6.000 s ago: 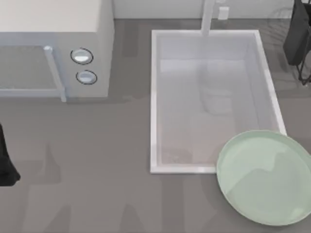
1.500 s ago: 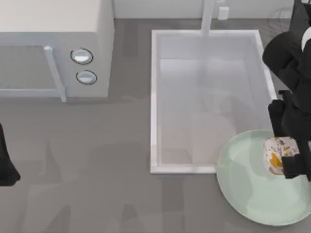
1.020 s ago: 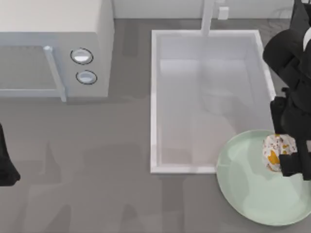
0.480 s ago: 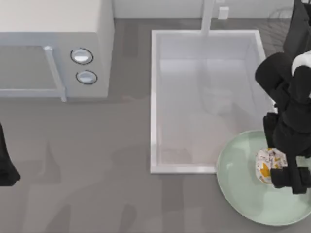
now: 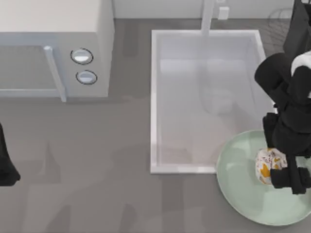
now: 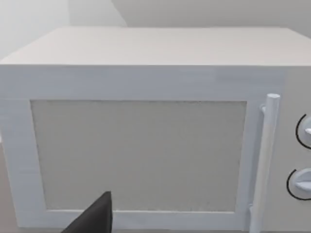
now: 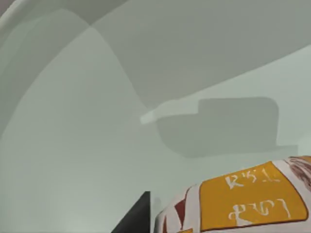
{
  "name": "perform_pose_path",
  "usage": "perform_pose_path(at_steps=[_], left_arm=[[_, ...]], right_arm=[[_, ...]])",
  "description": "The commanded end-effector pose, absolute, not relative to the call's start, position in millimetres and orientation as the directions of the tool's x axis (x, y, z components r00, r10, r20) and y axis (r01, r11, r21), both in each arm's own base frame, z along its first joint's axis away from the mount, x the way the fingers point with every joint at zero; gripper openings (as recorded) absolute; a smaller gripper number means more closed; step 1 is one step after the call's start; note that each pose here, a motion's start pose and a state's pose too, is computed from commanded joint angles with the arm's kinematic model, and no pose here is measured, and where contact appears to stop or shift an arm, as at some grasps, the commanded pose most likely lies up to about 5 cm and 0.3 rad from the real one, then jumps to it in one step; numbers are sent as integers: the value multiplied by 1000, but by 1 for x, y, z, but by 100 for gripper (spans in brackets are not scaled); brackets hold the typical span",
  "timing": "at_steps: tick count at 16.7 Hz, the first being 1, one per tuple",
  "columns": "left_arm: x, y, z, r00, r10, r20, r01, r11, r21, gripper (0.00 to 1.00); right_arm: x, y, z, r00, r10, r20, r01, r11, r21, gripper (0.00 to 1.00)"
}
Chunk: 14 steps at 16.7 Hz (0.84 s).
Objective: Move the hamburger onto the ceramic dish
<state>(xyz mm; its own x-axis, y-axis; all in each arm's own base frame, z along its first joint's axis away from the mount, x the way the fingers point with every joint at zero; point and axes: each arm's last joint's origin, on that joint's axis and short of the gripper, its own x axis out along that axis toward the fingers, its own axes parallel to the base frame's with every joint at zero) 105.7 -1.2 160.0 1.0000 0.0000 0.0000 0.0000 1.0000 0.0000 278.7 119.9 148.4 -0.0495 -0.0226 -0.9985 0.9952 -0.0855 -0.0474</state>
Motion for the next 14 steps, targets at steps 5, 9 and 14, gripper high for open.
perform_pose_path(at_steps=[5,9,14], left_arm=[[106,-1,160,1000,0,0,0,1000,0,100],[106,-1,160,1000,0,0,0,1000,0,100],[106,-1,160,1000,0,0,0,1000,0,100]], right_arm=[[279,120,148,-49,-23,-999,995,-85,-47,75],[279,120,148,-49,-23,-999,995,-85,-47,100],[279,120,148,-49,-23,-999,995,-85,-47,100]])
